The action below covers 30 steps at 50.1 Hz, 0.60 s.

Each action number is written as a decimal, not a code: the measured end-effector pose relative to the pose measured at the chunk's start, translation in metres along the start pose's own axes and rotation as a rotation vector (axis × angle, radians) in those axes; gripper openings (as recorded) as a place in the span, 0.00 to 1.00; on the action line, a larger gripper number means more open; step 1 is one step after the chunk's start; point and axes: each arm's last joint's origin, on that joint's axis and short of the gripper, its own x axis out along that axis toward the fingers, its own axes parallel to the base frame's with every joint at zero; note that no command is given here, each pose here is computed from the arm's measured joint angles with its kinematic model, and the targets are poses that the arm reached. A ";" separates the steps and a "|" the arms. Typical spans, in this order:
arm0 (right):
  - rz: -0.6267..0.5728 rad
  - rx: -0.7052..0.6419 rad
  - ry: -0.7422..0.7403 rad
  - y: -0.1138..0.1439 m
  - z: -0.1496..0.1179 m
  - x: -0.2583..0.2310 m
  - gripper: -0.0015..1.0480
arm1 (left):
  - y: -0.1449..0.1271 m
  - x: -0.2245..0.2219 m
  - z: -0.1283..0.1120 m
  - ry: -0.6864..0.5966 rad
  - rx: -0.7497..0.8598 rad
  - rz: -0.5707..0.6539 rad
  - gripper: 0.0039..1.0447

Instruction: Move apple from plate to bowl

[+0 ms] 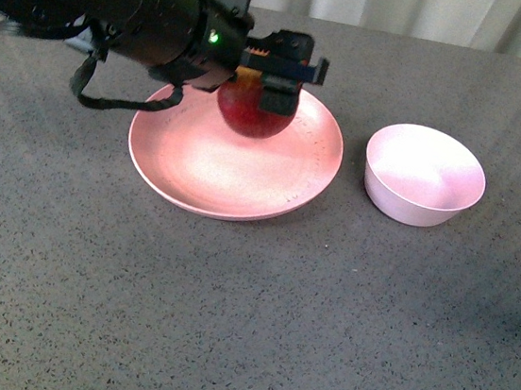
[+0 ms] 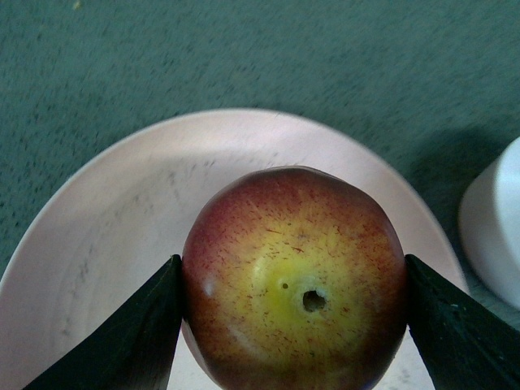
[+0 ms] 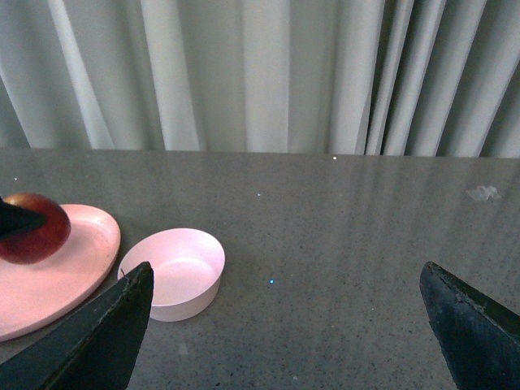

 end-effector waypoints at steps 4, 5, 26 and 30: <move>0.000 0.000 0.000 0.000 0.000 0.000 0.91 | -0.017 -0.004 0.014 -0.034 0.021 -0.038 0.66; 0.000 0.000 0.000 0.000 0.000 0.000 0.91 | -0.021 -0.005 0.016 -0.040 0.027 -0.047 0.66; 0.000 0.000 0.000 0.000 0.000 0.000 0.91 | -0.085 -0.004 0.037 -0.068 0.090 -0.174 0.65; 0.000 0.000 0.000 0.000 0.000 0.000 0.91 | -0.094 0.001 0.035 -0.055 0.101 -0.186 0.65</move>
